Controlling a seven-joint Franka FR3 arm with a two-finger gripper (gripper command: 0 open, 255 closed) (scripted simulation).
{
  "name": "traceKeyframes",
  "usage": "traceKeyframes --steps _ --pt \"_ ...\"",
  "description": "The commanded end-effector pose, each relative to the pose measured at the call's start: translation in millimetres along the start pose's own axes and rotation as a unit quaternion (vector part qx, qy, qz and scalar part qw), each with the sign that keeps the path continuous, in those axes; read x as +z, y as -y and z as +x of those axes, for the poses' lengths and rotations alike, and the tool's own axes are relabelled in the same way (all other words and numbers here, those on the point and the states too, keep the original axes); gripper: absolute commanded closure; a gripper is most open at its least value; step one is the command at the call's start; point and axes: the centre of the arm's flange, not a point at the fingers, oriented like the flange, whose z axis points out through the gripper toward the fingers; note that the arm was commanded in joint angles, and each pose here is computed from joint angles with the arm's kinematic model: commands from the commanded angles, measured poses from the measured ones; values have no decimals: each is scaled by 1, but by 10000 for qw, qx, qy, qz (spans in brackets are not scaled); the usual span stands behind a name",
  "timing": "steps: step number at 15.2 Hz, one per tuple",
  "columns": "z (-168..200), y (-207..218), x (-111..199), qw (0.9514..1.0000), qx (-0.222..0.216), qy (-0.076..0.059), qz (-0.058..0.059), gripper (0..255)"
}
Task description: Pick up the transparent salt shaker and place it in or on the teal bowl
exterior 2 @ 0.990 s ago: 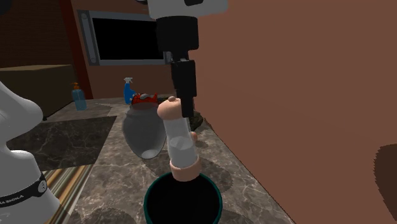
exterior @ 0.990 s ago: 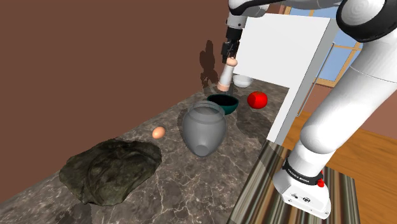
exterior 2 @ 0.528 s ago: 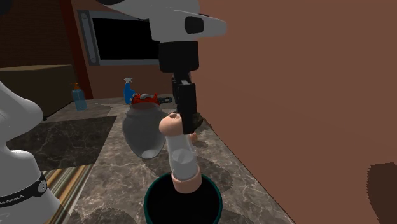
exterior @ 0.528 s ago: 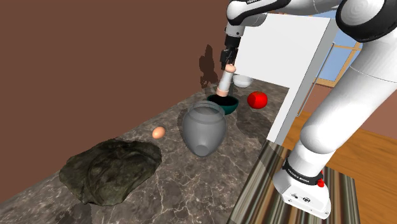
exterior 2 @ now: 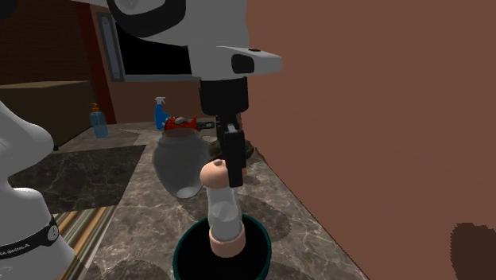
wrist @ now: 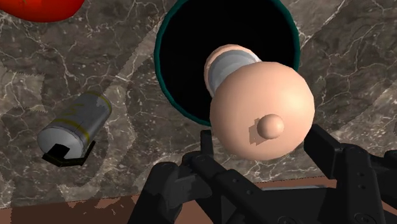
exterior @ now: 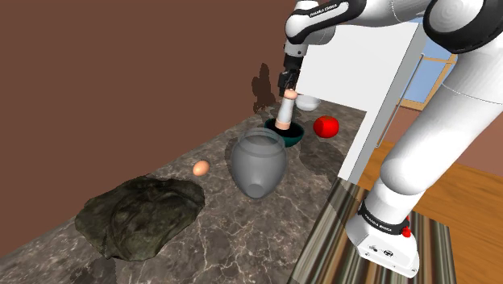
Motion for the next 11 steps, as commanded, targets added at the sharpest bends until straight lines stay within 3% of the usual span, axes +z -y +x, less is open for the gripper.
traceKeyframes --steps 1,5,6,11 --pt "0 0 1 10000 0 -2 0 255" --pt "0 0 1 10000 0 -2 0 255" --pt "0 0 1 10000 0 -2 0 0" --pt "0 0 1 10000 0 -2 0 0"
